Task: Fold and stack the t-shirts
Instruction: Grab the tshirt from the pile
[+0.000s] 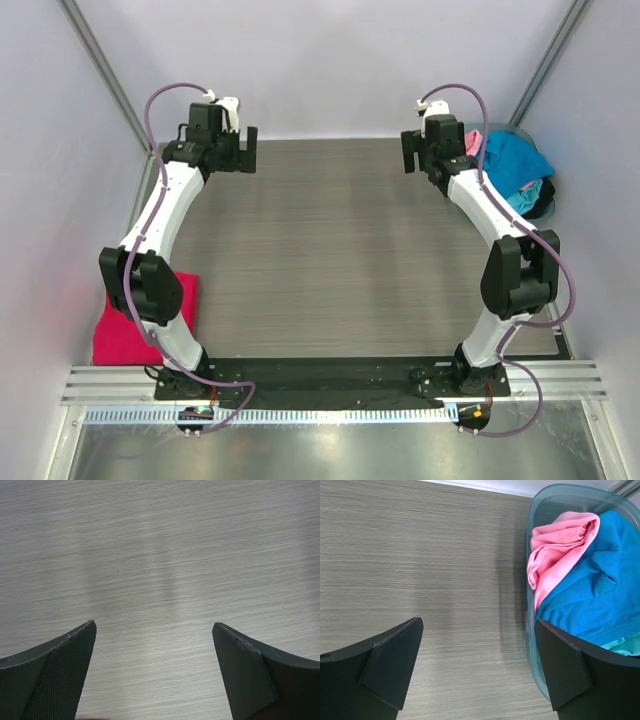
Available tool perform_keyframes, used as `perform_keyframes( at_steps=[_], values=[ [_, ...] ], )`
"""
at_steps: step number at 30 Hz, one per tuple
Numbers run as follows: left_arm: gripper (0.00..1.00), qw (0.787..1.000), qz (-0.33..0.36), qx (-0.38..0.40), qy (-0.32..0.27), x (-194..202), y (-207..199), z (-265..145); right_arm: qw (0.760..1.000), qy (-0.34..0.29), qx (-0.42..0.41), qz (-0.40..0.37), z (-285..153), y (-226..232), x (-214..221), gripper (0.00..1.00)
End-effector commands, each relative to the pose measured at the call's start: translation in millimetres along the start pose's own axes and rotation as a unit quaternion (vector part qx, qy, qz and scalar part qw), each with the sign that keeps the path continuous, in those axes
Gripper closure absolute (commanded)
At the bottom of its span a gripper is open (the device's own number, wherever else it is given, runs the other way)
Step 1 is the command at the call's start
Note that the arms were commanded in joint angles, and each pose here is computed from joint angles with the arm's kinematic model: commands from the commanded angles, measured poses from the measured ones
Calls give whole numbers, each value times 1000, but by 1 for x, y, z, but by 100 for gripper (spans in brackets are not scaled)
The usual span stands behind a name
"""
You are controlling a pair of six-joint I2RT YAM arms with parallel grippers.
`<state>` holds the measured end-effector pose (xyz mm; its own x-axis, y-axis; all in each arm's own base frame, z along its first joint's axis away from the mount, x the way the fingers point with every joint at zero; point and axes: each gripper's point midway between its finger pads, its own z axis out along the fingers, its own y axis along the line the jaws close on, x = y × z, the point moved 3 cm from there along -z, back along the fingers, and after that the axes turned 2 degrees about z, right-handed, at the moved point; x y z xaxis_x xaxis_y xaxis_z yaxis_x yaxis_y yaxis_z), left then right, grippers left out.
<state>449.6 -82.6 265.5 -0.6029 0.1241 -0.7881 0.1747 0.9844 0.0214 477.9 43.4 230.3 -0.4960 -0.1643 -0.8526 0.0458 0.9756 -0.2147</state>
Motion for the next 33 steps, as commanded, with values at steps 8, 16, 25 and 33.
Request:
perform_keyframes(
  at_steps=[8,16,25,33],
  values=[
    [0,999,26,0,-18,-4,-6,-5,996,-38,55,-53,10,-19,-34,0],
    [0,998,56,29,17,22,-31,2,996,-18,80,-39,36,-43,-40,15],
    [0,997,71,27,21,30,-30,-2,993,11,116,3,82,-80,-24,21],
    [0,996,73,29,35,40,-31,5,990,9,137,27,111,-118,-22,26]
  ],
)
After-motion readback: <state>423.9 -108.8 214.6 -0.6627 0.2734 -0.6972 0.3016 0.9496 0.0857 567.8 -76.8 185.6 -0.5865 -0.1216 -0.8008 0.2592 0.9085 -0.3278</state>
